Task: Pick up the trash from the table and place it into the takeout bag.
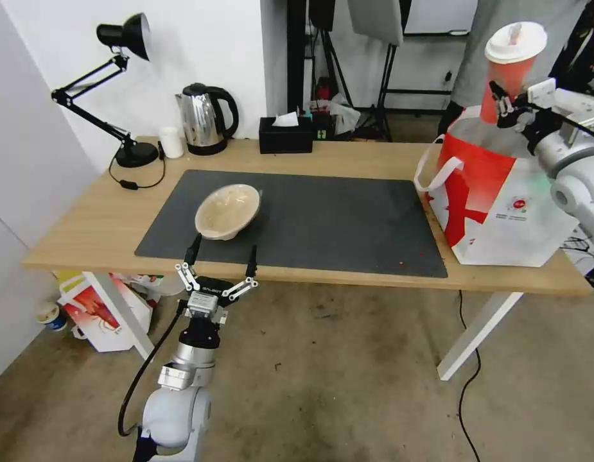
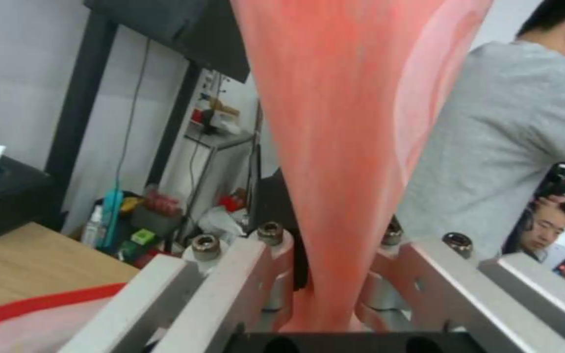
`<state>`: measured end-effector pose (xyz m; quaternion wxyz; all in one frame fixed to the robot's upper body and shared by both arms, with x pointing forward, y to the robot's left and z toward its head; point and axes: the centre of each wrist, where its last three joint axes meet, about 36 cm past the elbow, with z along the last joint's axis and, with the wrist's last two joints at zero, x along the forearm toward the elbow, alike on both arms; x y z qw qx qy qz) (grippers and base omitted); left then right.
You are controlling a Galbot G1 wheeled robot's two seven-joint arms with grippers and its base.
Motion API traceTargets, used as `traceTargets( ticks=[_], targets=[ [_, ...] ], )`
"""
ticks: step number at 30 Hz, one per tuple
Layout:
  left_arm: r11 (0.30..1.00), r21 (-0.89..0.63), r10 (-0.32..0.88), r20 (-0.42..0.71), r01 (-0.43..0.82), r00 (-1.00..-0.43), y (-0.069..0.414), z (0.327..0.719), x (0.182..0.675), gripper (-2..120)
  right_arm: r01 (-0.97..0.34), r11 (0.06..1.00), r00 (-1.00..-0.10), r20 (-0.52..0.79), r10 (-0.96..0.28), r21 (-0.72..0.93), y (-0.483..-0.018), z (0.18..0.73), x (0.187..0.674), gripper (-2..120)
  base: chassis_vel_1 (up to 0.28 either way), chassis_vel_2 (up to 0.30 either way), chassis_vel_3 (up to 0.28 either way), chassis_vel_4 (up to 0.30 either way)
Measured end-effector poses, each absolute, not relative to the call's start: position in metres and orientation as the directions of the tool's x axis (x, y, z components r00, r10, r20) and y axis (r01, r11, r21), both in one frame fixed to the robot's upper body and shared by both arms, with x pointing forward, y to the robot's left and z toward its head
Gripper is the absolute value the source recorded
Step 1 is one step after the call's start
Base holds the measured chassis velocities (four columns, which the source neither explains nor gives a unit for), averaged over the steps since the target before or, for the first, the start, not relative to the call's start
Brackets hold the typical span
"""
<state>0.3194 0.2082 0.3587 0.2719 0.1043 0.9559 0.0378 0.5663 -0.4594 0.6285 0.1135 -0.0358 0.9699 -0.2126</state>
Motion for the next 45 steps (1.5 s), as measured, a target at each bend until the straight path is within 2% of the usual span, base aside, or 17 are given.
traceTargets(
  ticks=[16, 19, 23, 24, 27, 28, 32, 33, 35, 37, 41, 45],
  targets=[
    [0.975, 0.13, 0.22, -0.512, 0.178, -0.83, 0.209, 0.359, 0.319, 100, 0.03, 0.904, -0.975, -0.212, -0.068, -0.427, -0.476, 0.632, 0.56, 5, 0.0, 0.0, 0.0, 0.0],
    [0.975, 0.13, 0.219, -0.512, 0.178, -0.831, 0.209, 0.359, 0.318, 100, 0.035, 0.904, -0.976, -0.208, -0.061, -0.427, -0.476, 0.631, 0.559, 10, 0.0, 0.0, 0.0, 0.0],
    [0.976, 0.132, 0.216, -0.512, 0.173, -0.831, 0.211, 0.359, 0.318, 100, 0.035, 0.903, -0.979, -0.195, -0.054, -0.428, -0.474, 0.629, 0.556, 30, 0.0, 0.0, 0.0, 0.0],
    [0.976, 0.132, 0.216, -0.512, 0.173, -0.831, 0.211, 0.359, 0.318, 100, 0.035, 0.903, -0.979, -0.195, -0.054, -0.428, -0.474, 0.629, 0.556, 30, 0.0, 0.0, 0.0, 0.0],
    [0.976, 0.132, 0.215, -0.514, 0.171, -0.83, 0.211, 0.36, 0.318, 100, 0.035, 0.903, -0.981, -0.187, -0.05, -0.427, -0.473, 0.628, 0.555, 45, 0.0, 0.0, 0.0, 0.0],
    [0.976, 0.132, 0.215, -0.514, 0.171, -0.83, 0.211, 0.36, 0.318, 100, 0.035, 0.903, -0.981, -0.187, -0.05, -0.427, -0.473, 0.628, 0.555, 45, 0.0, 0.0, 0.0, 0.0],
    [0.976, 0.132, 0.215, -0.513, 0.171, -0.831, 0.212, 0.36, 0.317, 100, 0.034, 0.904, -0.983, -0.177, -0.047, -0.426, -0.474, 0.624, 0.551, 61, 0.0, 0.0, 0.0, 0.0],
    [0.976, 0.132, 0.215, -0.513, 0.171, -0.831, 0.212, 0.36, 0.317, 100, 0.034, 0.904, -0.983, -0.177, -0.047, -0.426, -0.474, 0.624, 0.551, 61, 0.0, 0.0, 0.0, 0.0],
    [0.976, 0.133, 0.216, -0.513, 0.172, -0.831, 0.212, 0.36, 0.317, 100, 0.034, 0.904, -0.984, -0.173, -0.045, -0.426, -0.475, 0.623, 0.55, 73, 0.0, 0.0, 0.0, 0.0],
    [0.976, 0.133, 0.216, -0.513, 0.172, -0.831, 0.212, 0.36, 0.317, 100, 0.035, 0.904, -0.984, -0.173, -0.043, -0.425, -0.475, 0.622, 0.55, 76, 0.0, 0.0, 0.0, 0.0],
    [0.976, 0.133, 0.218, -0.514, 0.174, -0.829, 0.211, 0.361, 0.318, 100, 0.038, 0.906, -0.984, -0.172, -0.039, -0.422, -0.476, 0.621, 0.549, 94, 0.0, 0.0, 0.0, 0.0],
    [0.975, 0.133, 0.22, -0.514, 0.176, -0.829, 0.21, 0.361, 0.318, 100, 0.039, 0.907, -0.985, -0.171, -0.037, -0.42, -0.477, 0.621, 0.549, 100, 0.0, 0.0, 0.0, 0.0]
  ],
)
